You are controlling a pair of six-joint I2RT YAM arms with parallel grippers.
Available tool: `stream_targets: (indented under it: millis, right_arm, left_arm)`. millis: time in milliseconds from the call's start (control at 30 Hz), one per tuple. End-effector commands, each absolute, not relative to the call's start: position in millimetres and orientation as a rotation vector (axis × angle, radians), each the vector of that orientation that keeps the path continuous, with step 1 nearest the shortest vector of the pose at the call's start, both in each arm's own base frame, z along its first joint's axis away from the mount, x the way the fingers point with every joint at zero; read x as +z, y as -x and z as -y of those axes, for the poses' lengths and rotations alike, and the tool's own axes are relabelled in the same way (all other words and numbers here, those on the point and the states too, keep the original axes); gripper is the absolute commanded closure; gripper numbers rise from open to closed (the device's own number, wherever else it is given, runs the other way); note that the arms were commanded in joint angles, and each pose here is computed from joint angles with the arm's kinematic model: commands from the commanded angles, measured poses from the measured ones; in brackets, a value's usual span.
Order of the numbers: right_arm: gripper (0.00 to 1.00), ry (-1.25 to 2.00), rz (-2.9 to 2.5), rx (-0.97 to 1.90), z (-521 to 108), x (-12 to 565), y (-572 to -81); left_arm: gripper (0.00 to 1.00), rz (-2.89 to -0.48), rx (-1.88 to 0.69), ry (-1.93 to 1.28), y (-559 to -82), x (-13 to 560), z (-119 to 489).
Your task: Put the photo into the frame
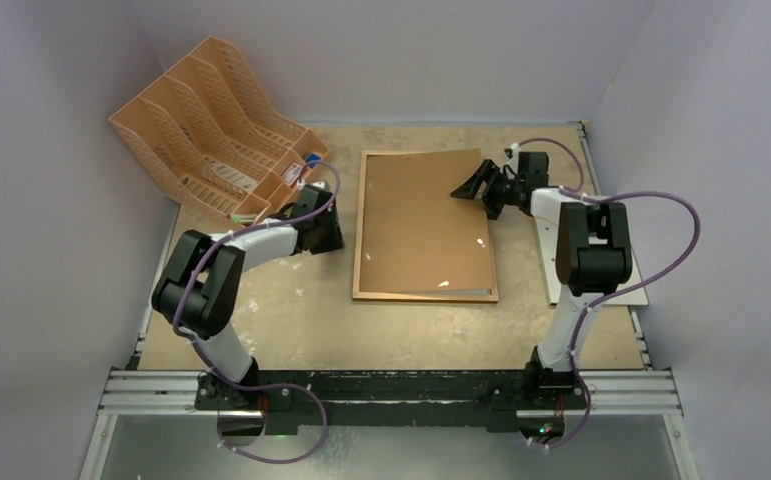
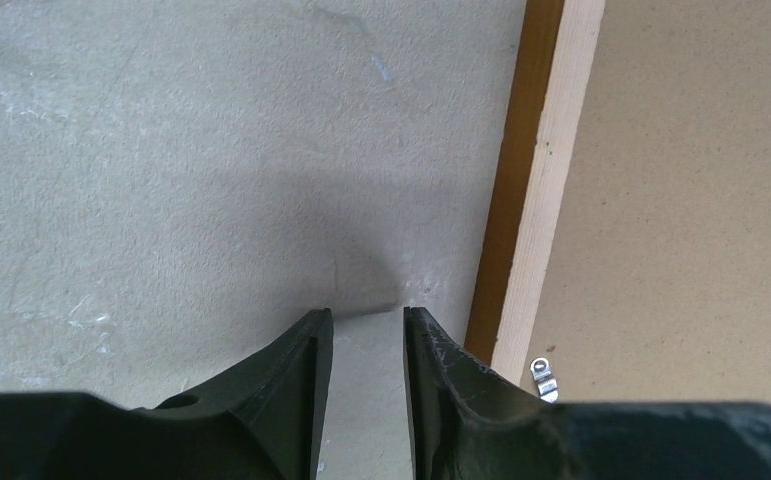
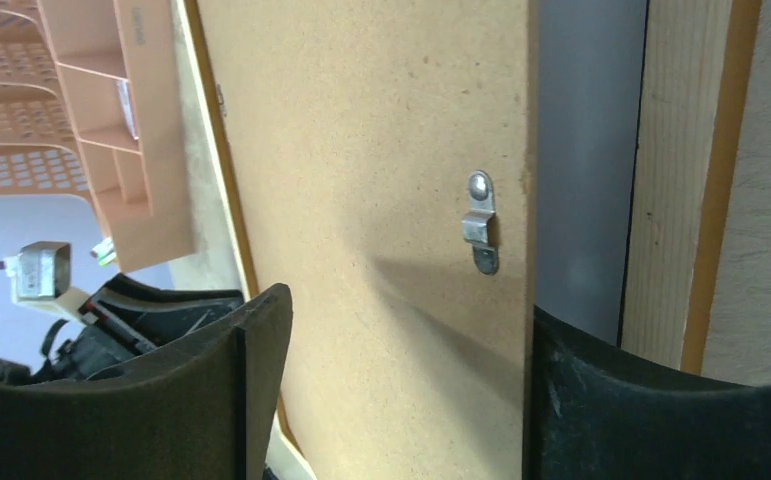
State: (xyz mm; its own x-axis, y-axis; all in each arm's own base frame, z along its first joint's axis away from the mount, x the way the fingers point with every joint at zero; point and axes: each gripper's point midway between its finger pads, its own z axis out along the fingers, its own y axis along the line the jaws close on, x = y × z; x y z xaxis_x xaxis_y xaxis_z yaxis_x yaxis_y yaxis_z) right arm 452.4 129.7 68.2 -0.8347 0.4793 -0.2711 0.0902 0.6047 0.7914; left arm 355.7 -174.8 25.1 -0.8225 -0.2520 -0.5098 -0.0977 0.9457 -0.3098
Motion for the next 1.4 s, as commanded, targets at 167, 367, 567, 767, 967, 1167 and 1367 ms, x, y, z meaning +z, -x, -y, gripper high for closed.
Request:
stream_targets:
  millis: [167, 367, 567, 767, 967, 1167, 1367]
  right_arm:
    - [0.22, -0.383, -2.356, 0.966, -131.4, 99.2, -459.6]
    - [0.2, -0.364, -2.433, 0.855, -136.4, 87.4, -453.5]
    - [0.13, -0.34, -2.413, 0.682, -129.7, 97.3, -456.0]
    - [0.11, -0.342, -2.417, 0.495, -116.2, 102.6, -459.5]
    - [0.09, -0.344, -2.425, 0.334, -95.0, 104.1, -455.8]
    - [0.08, -0.35, -2.432, 0.231, -80.2, 103.5, -448.9]
    - [0.09, -0.394, -2.284, 0.232, -73.8, 125.3, -449.8]
  left_arm:
    - [0.61, -2.46, -0.371, 0.243, -359.7, 57.1, 171.9]
    - [0.6, -2.457, -0.345, 0.24, -352.7, 62.9, 164.9]
    - [0.59, -2.469, -0.337, 0.233, -342.1, 60.0, 160.2]
    - [0.58, -2.464, -0.341, 0.233, -337.1, 60.3, 158.2]
    - [0.56, -2.46, -0.337, 0.222, -334.9, 63.4, 156.4]
    - [0.54, -2.462, -0.356, 0.22, -333.1, 64.2, 158.7]
    - [0.44, -2.433, -0.62, 0.136, -332.1, 76.5, 194.8]
